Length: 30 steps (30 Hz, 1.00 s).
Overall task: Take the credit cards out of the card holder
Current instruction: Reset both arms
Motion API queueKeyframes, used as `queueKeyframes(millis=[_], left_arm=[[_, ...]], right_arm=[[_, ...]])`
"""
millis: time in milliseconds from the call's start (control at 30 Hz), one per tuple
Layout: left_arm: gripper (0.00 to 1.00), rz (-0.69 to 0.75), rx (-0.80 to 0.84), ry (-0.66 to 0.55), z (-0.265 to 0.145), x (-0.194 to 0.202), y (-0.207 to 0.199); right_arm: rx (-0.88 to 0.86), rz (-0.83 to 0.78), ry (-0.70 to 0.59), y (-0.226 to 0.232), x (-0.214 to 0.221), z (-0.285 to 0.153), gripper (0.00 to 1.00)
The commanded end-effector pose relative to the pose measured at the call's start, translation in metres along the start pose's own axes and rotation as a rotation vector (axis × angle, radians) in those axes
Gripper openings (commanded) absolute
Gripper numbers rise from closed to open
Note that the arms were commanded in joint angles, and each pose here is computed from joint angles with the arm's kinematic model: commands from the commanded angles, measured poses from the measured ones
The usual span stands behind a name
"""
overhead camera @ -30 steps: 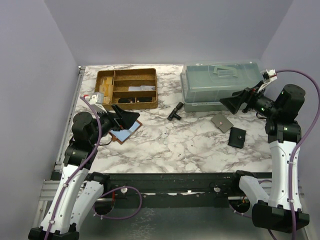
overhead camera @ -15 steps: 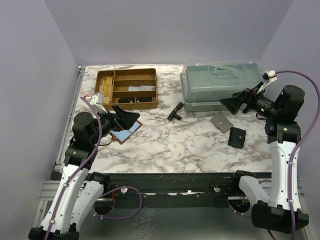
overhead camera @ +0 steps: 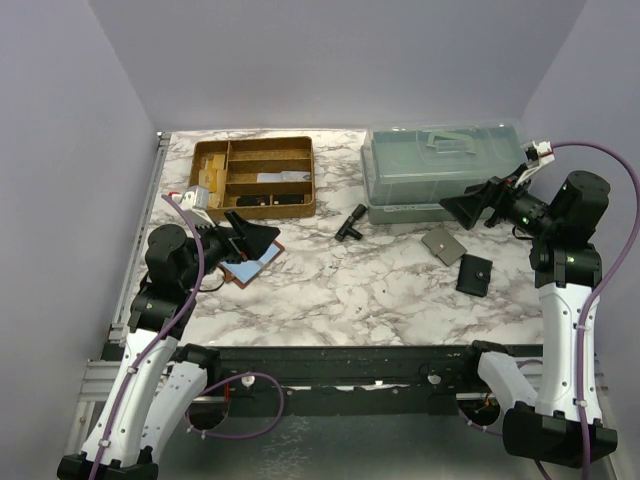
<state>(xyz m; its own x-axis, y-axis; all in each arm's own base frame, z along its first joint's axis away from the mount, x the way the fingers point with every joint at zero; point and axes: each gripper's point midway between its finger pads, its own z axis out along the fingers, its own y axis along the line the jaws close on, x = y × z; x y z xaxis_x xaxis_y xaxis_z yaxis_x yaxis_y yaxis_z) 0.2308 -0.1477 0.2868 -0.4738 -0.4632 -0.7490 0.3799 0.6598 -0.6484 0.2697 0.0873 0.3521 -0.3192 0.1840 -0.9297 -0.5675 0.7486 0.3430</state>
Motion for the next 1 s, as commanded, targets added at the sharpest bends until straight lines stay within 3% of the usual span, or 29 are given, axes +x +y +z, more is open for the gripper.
queueKeyframes(millis=[0,967], left_arm=[[0.99,0.014,-0.007,-0.015,-0.0012,-0.0011,0.0025],[0.99,0.012,-0.012,-0.011,-0.0007,0.0011,0.005]], right_arm=[[0.025,-0.026,-0.021,-0.0038,-0.0032,-0.0018,0.99],[0.021,-0.021,-0.022,-0.0032,-0.0022,-0.0026,0.99]])
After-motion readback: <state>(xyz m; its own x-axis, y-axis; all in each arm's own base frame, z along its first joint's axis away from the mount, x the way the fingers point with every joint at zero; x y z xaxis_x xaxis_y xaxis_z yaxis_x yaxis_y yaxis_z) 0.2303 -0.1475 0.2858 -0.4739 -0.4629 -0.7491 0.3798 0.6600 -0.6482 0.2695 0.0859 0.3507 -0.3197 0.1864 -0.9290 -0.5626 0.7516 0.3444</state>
